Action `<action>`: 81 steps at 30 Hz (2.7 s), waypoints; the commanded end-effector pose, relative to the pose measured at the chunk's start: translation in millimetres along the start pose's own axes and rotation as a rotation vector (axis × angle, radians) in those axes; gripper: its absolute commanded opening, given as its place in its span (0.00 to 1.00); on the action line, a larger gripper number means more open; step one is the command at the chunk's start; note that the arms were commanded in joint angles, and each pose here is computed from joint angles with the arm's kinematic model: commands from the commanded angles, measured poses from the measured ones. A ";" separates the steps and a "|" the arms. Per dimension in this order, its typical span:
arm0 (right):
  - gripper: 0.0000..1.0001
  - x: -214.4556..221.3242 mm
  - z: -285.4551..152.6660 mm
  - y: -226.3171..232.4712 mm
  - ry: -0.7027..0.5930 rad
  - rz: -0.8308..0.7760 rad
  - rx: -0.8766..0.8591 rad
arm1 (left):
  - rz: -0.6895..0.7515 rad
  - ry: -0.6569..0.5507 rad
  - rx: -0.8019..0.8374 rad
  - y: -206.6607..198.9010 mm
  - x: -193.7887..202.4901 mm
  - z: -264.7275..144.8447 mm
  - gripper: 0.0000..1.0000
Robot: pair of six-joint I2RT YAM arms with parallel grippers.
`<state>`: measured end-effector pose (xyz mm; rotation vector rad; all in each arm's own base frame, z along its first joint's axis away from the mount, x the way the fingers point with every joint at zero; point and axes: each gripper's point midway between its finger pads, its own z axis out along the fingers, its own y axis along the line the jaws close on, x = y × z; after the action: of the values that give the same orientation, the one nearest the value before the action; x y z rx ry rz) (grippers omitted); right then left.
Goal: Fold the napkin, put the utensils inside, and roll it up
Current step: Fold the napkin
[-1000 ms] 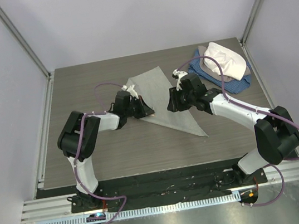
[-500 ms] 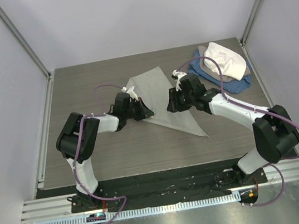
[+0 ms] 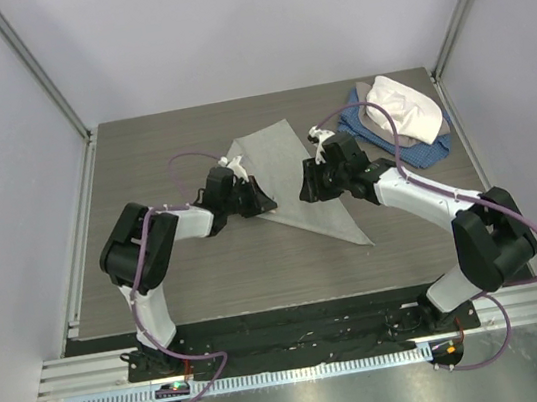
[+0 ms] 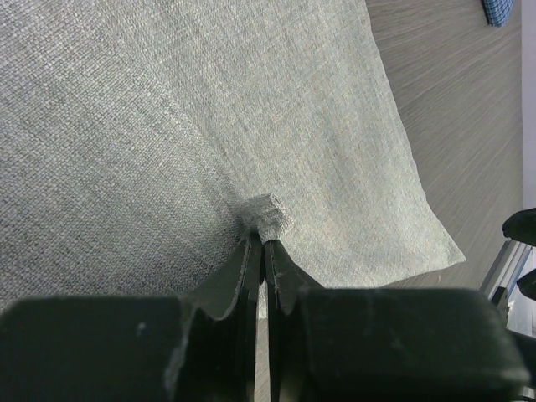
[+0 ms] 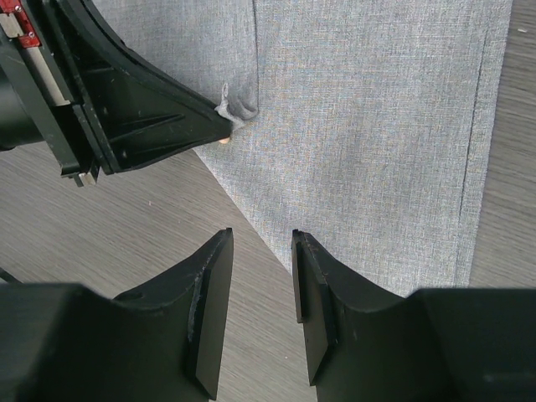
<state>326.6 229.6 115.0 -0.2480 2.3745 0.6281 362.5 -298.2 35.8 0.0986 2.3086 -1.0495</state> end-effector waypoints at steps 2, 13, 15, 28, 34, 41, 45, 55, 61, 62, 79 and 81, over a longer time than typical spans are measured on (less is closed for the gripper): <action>0.42 -8.2 3.7 3.9 -0.028 0.005 -0.022 | 0.053 -0.020 0.025 -17.5 -6.1 -12.3 0.10; 0.42 -6.9 4.6 6.6 -0.021 0.008 -0.036 | 0.057 -0.032 0.016 -17.9 -6.5 -15.6 0.07; 0.42 -7.2 4.5 6.1 -0.022 0.009 -0.035 | 0.052 -0.023 0.015 -16.0 -3.3 -14.4 0.08; 0.42 -6.7 2.2 4.2 -0.030 0.014 -0.021 | 0.054 0.000 0.028 -20.8 1.5 -6.4 0.26; 0.42 -7.0 -10.3 -3.9 -0.069 0.025 0.022 | 0.061 -0.012 0.037 -28.9 -0.5 -16.7 0.61; 0.42 -5.4 -31.4 -26.2 -0.123 0.111 0.074 | 0.075 -0.019 0.008 -50.2 -19.4 -42.9 0.75; 0.43 9.3 -44.5 -51.6 -0.102 0.197 0.144 | 0.135 0.011 -0.226 -34.2 -34.0 -80.3 0.79; 0.45 99.4 -58.4 -105.2 0.097 0.488 0.286 | 0.074 -0.220 -0.452 17.6 -141.3 -208.7 0.89; 0.45 128.5 -66.1 -116.3 0.149 0.598 0.329 | 0.036 -0.299 -0.503 41.1 -152.7 -233.1 0.89; 0.45 132.1 -68.2 -117.5 0.160 0.604 0.340 | 0.040 -0.298 -0.507 43.2 -153.1 -234.0 0.89; 0.44 154.4 -71.3 -131.0 0.215 0.629 0.412 | 0.026 -0.292 -0.492 43.0 -151.6 -231.7 0.89; 0.41 157.3 -69.5 -131.1 0.226 0.631 0.409 | 0.024 -0.292 -0.491 42.9 -151.6 -231.7 0.89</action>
<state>215.1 83.4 19.6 0.6344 2.7164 0.4086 387.8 -79.6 196.5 -0.2201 2.2499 -0.4118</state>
